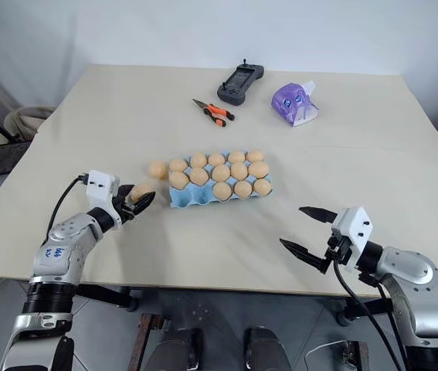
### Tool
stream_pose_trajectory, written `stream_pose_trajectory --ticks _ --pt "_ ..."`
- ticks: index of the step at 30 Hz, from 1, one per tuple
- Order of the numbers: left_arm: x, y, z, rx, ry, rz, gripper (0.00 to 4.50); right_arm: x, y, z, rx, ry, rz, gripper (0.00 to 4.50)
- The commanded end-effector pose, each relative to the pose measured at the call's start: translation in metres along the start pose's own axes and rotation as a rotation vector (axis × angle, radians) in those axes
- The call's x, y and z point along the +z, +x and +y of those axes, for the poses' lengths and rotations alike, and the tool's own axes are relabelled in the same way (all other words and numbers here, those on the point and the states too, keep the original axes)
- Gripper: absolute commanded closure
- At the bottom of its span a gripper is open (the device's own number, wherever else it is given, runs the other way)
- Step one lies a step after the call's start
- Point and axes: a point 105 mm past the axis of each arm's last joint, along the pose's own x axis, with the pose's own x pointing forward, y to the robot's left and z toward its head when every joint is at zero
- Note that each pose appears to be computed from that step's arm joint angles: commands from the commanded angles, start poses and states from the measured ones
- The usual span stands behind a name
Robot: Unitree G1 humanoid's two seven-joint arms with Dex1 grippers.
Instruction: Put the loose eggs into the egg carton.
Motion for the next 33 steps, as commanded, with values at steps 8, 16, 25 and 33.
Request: stream_pose_trajectory --ticks 8,16,25,33 --pt "0.046 -0.027 -0.014 -0.227 0.120 -0.265 3.22 0.007 0.001 -0.004 -0.029 -0.011 -0.032 0.00" --pt "0.074 -0.015 -0.078 -0.636 0.247 -0.333 3.22 0.002 -0.014 -0.013 -0.107 -0.016 -0.003 0.00" --pt "0.056 0.043 -0.108 -0.676 0.259 -0.181 3.22 0.007 -0.017 -0.005 -0.156 -0.016 -0.020 0.00" --pt "0.061 0.044 -0.106 -0.696 0.220 -0.215 1.06 0.007 -0.020 -0.003 -0.194 -0.008 -0.022 0.00"
